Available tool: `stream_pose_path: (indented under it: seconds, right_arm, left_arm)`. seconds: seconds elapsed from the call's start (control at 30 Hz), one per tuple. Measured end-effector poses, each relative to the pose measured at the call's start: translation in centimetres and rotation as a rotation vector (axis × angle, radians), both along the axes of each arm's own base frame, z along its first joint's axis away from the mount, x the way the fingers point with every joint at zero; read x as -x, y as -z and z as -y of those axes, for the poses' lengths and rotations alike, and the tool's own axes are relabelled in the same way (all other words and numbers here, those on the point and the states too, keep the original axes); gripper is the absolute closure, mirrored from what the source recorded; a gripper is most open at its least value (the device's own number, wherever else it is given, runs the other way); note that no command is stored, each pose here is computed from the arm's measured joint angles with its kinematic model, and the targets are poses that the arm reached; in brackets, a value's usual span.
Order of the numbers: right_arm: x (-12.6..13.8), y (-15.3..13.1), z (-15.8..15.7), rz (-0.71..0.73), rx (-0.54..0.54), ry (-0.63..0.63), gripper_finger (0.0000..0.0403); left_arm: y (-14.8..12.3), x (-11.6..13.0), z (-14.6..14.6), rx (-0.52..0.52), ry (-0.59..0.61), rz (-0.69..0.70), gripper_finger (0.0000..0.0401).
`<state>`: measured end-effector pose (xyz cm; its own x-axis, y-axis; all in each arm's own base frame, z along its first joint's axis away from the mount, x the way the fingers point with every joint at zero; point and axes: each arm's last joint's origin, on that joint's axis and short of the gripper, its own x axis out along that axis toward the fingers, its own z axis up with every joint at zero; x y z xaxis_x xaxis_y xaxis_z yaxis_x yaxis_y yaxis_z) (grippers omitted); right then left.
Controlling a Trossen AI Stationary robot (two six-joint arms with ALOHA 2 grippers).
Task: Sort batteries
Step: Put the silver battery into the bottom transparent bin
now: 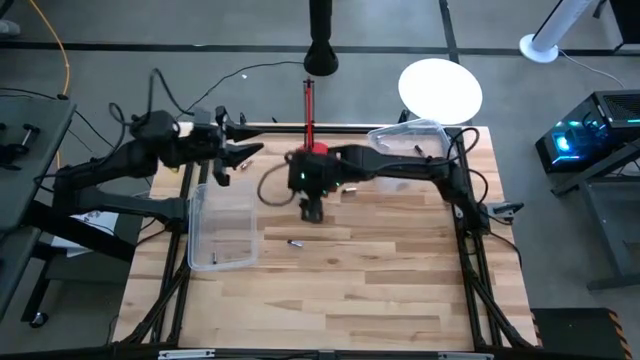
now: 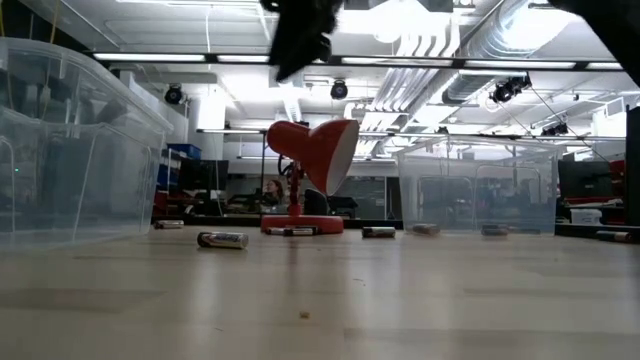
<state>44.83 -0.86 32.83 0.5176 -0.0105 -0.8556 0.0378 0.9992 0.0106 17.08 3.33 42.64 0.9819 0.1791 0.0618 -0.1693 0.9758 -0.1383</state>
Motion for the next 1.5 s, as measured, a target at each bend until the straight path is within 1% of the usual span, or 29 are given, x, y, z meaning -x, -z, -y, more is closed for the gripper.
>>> stream_pose_path:
  seconds: [0.07,0.13,0.23,0.3,0.37,0.43,0.5,0.53,0.63,0.73,0.8,0.87,0.97,1.07,1.17,1.23,1.27,1.33,1.43,1.5]
  right_arm:
    - [0.8,1.4,-1.0,-0.050,-0.005,-0.014,0.0188]
    - [1.8,2.8,-2.0,-0.070,-0.015,-0.019,0.0188]
    - [3.8,5.1,-3.2,-0.082,-0.040,0.009,0.0188]
    - [5.5,6.5,-3.7,-0.075,-0.068,0.043,0.0188]
    - [6.8,7.4,-4.0,-0.035,-0.110,0.091,0.0188]
    - [7.3,8.2,-4.1,0.024,-0.176,0.120,0.0188]
    - [7.1,8.9,-4.3,0.089,-0.221,0.120,0.0188]
    - [6.9,9.3,-4.3,0.107,-0.224,0.118,0.0188]
    - [5.6,10.6,-4.7,0.131,-0.175,0.083,0.0191]
    - [3.8,12.2,-5.3,0.110,-0.107,0.038,0.0198]
    - [2.5,13.1,-5.6,0.104,-0.061,0.023,0.0202]
    - [1.2,13.8,-5.9,0.114,-0.041,0.022,0.0205]
    - [-0.6,14.9,-6.5,0.112,-0.034,0.019,0.0206]
    - [-2.1,15.6,-7.6,0.122,-0.034,0.001,0.0206]
    - [-3.2,16.5,-8.9,0.127,0.006,0.015,0.0206]
    - [-3.4,17.8,-9.3,0.097,0.061,0.065,0.0206]
    - [-3.5,18.6,-9.4,0.078,0.072,0.100,0.0206]
    - [-3.5,20.0,-9.2,0.041,0.045,0.175,0.0206]
    - [-3.5,20.6,-8.8,0.017,-0.008,0.285,0.0209]
    - [-3.4,20.7,-8.8,0.009,-0.018,0.317,0.0228]
  left_arm:
    - [0.3,-0.7,-0.1,0.000,0.000,-0.022,0.0224]
    - [0.6,-1.2,-0.2,0.003,0.000,-0.037,0.0224]
    - [0.9,-1.7,-0.3,0.004,0.006,-0.052,0.0224]
    - [0.9,-1.8,-0.3,0.004,0.007,-0.057,0.0224]
    - [1.0,-1.8,-0.3,0.005,0.012,-0.064,0.0224]
    - [1.3,-1.8,-0.2,0.015,0.049,-0.100,0.0224]
    - [2.1,-1.7,0.2,0.040,0.089,-0.178,0.0224]
    - [2.7,-1.8,0.4,0.049,0.102,-0.217,0.0224]
    - [5.1,-2.2,1.1,0.106,0.139,-0.306,0.0224]
    - [7.0,-2.5,1.6,0.164,0.145,-0.322,0.0224]
    - [7.7,-2.7,1.8,0.194,0.139,-0.292,0.0224]
    - [8.3,-2.9,1.9,0.212,0.126,-0.269,0.0224]
    - [8.1,-2.9,1.9,0.225,0.112,-0.197,0.0224]
    - [7.4,-2.7,1.9,0.251,0.115,-0.134,0.0224]
    - [6.2,-1.9,1.9,0.235,0.125,-0.057,0.0224]
    - [5.4,-1.2,2.0,0.215,0.129,0.004,0.0224]
    - [5.0,-0.8,2.0,0.205,0.129,0.033,0.0224]
    - [4.3,-0.1,2.0,0.183,0.129,0.084,0.0224]
    - [3.5,1.1,2.1,0.172,0.125,0.152,0.0224]
    - [3.0,1.9,2.1,0.165,0.116,0.193,0.0224]
